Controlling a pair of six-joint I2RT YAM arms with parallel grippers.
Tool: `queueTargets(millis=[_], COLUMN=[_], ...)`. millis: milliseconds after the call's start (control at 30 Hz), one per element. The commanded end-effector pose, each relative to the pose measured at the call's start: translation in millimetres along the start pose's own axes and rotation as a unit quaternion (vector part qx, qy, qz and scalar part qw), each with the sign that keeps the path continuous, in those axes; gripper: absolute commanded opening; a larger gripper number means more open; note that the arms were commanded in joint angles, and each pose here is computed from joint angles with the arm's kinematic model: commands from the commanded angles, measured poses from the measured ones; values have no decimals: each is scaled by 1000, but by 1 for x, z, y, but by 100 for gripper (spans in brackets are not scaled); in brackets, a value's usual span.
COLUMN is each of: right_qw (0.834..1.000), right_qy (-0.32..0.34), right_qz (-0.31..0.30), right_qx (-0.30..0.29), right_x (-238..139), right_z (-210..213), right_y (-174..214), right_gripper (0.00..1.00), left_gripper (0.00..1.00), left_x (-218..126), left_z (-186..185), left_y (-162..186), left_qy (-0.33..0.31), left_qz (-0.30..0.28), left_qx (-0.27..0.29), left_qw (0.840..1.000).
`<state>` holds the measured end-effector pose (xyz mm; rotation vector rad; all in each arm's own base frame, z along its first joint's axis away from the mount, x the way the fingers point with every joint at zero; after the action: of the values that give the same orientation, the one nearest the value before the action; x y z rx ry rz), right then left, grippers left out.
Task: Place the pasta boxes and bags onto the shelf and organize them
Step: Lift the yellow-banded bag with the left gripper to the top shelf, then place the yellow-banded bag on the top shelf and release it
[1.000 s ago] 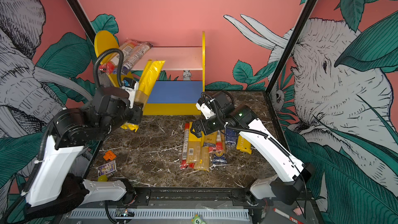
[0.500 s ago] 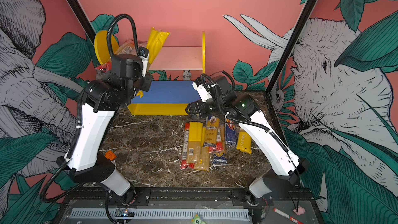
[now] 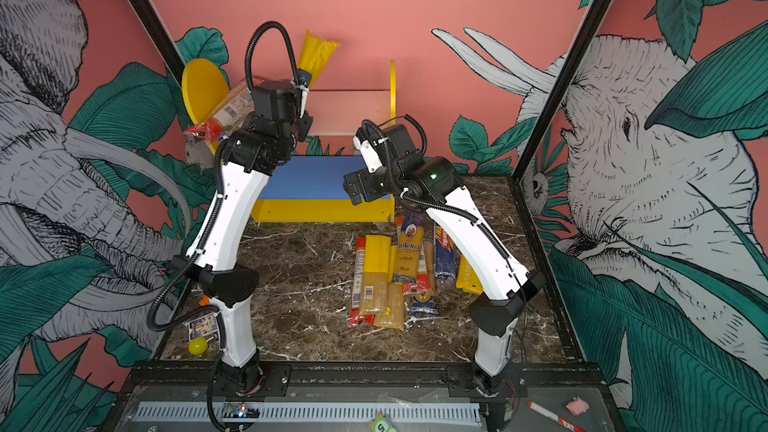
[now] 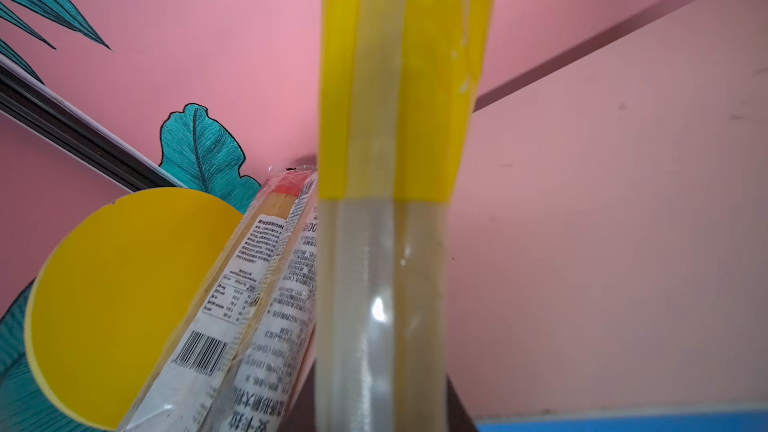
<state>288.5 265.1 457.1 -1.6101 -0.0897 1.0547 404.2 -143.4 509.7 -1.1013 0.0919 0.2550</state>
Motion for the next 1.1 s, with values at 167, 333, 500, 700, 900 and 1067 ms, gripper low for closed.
queueTargets(millis=[167, 333, 500, 700, 900, 1067], right_qw=[1000, 999, 998, 998, 998, 997], right_qy=[25, 25, 32, 36, 39, 43], right_qz=[-9, -5, 5, 9, 10, 8], right_qx=[14, 36, 46, 50, 57, 66], right_x=[2, 4, 2, -5, -15, -27], right_z=[-12, -25, -33, -35, -35, -34], right_y=[-11, -12, -8, -1, 6, 16], right_gripper=[99, 99, 99, 99, 99, 99], left_gripper=[0, 36, 64, 65, 65, 67], left_x=[-12, -5, -6, -14, -33, -57], left_z=[72, 67, 65, 68, 74, 79], left_y=[-27, -23, -21, -20, -22, -17], left_qy=[-63, -60, -48, -35, -5, 24], left_qz=[-103, -93, -88, -87, -92, -89], left_qx=[-106, -102, -107, -127, -153, -167], left_qw=[987, 989, 989, 988, 984, 982])
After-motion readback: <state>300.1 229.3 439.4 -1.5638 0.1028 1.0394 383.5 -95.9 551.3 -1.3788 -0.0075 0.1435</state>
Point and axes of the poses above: each gripper's point midway between its finger pads, its own x axis out along the fingers, its own z axis along the line the jaws close on, y = z × x, the point moved 10 cm from there along -x, back along the fingers, and after that the axes turned 4 degrees about -x, right-handed, at the moved point
